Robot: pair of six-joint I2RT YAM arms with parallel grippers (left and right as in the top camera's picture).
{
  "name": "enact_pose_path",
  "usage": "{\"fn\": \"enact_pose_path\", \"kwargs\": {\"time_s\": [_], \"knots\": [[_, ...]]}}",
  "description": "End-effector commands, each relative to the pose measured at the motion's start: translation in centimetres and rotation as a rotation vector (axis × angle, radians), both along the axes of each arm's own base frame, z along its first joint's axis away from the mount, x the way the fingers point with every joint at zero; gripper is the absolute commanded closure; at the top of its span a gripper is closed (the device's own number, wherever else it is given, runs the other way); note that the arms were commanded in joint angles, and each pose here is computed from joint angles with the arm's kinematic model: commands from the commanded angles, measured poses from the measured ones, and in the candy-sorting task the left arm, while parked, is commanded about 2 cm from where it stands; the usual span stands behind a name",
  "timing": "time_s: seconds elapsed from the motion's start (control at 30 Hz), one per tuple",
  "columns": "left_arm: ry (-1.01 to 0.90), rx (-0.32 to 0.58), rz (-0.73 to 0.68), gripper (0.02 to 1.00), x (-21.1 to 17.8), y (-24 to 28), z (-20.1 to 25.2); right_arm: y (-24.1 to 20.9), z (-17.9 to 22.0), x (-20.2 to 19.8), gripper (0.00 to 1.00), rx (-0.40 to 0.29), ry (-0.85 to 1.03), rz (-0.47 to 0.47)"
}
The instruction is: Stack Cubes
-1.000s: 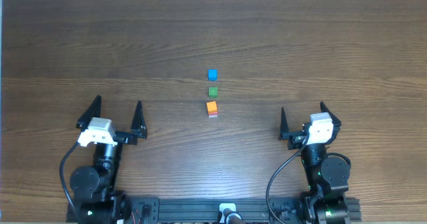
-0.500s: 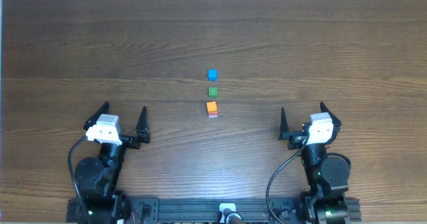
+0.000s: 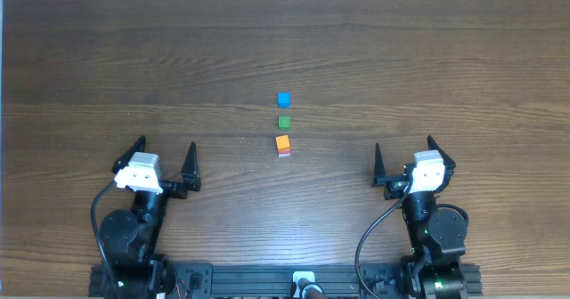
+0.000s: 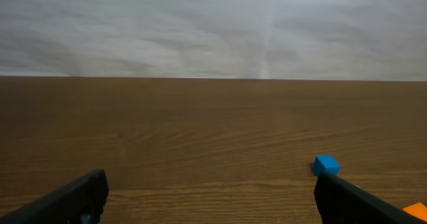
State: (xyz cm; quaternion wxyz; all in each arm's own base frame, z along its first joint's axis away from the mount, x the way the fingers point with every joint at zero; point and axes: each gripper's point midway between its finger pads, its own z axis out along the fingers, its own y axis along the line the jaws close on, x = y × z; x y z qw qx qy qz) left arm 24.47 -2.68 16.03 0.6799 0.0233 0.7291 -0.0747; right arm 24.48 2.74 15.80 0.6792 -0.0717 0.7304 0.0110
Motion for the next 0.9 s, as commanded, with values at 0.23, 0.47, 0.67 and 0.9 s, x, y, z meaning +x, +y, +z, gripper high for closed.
{"fn": "enact_pose_path", "kwargs": {"time_s": [0.23, 0.47, 0.67, 0.9], "knots": [[0.002, 0.01, -0.009, 0.018, 0.0, -0.1, -0.2, 2.1, 0.5, -0.3, 0.007, 0.009, -0.026, 0.121], [0.002, 0.01, -0.009, 0.018, 0.0, -0.1, -0.2, 3.3, 3.2, -0.9, 0.007, 0.235, -0.049, 0.187], [0.002, 0.01, -0.009, 0.018, 0.0, -0.1, -0.2, 3.3, 7.7, -2.6, 0.007, 0.192, -0.028, 0.197], [0.002, 0.01, -0.009, 0.018, 0.0, -0.1, -0.2, 2.9, 16.8, -3.4, 0.007, 0.139, 0.066, 0.173]]}}
